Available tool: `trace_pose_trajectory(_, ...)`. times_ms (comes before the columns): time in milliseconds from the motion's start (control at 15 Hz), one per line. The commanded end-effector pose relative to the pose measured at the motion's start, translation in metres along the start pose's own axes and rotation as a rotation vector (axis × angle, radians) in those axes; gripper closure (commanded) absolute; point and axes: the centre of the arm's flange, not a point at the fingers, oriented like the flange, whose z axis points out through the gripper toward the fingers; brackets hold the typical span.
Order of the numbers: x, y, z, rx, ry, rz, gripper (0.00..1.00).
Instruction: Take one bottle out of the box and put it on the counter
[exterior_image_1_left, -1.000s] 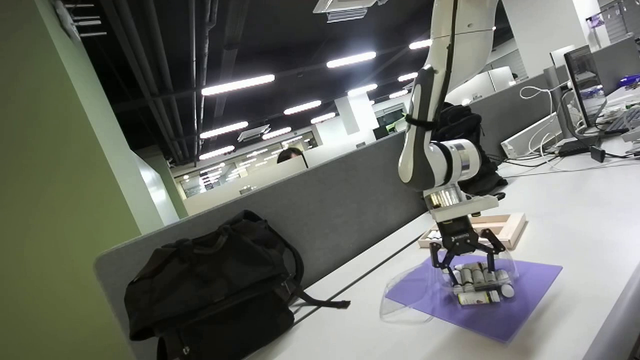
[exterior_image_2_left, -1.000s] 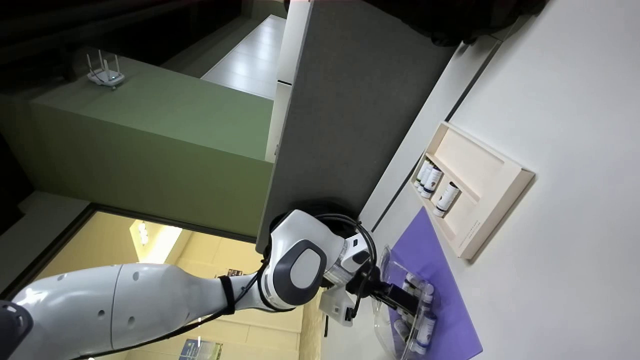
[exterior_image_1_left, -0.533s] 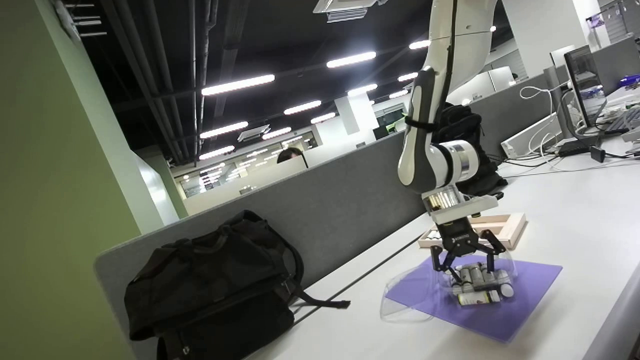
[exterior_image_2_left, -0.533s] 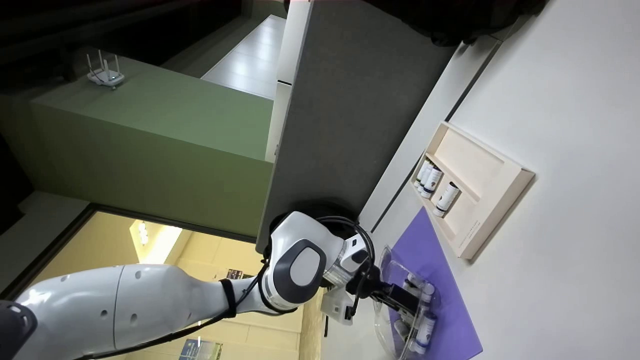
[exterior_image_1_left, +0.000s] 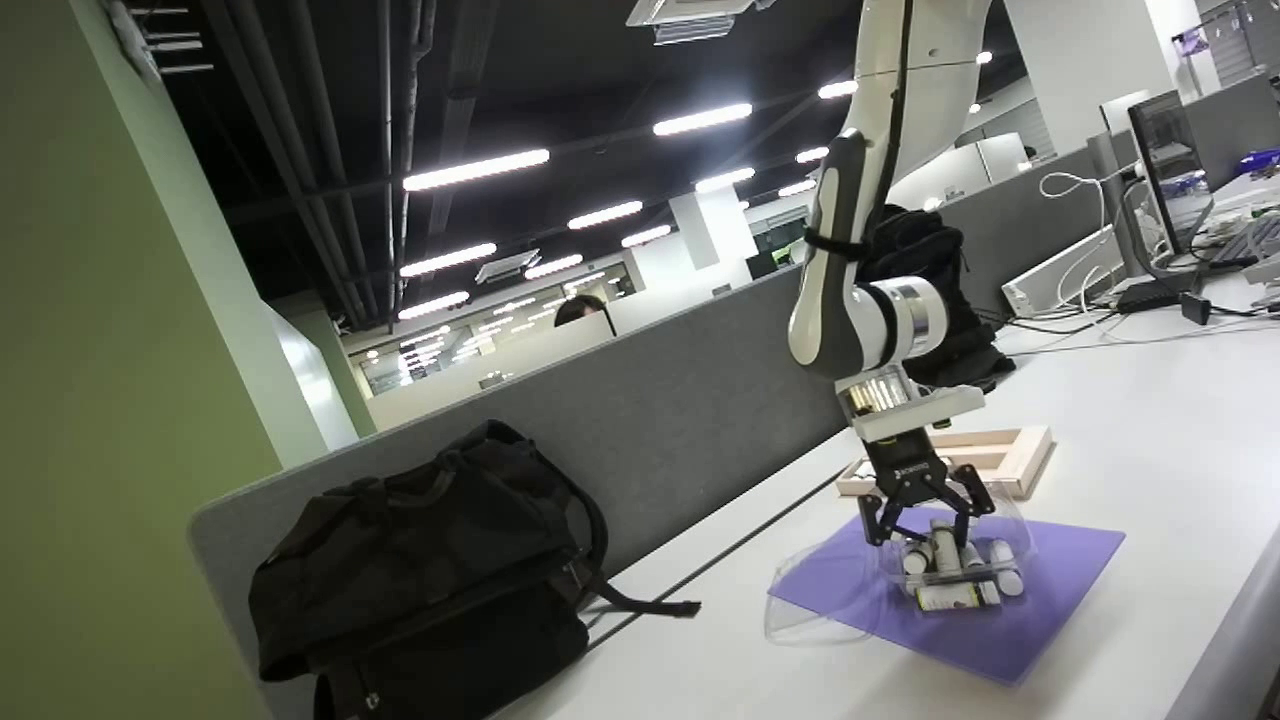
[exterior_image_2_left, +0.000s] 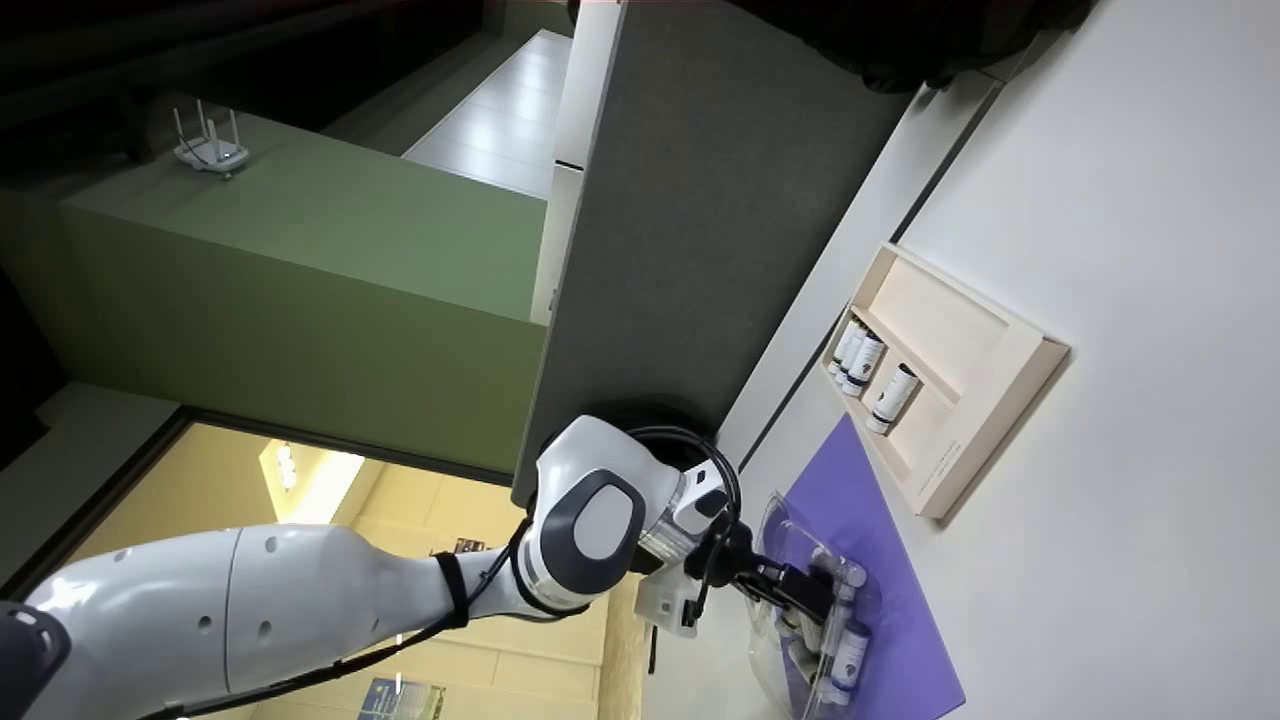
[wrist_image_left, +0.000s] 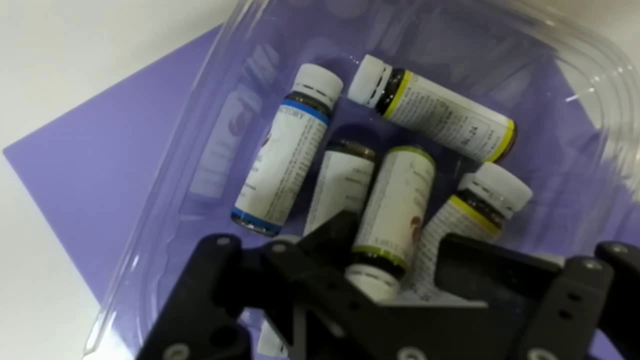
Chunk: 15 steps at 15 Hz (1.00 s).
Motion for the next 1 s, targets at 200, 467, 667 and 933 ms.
trace_pose_trajectory(200,0.000,0.006,-0.015,0.009,-0.018,0.010,0.92)
trace_pose_trajectory(467,-0.005,0.017,-0.037,0.030,0.008,0.014,0.92)
trace_pose_trajectory(667,-0.008,0.030,-0.060,0.059,0.014,0.019,0.92)
trace_pose_trajectory(933,-0.010,0.051,-0.096,0.100,0.059,0.046,0.92)
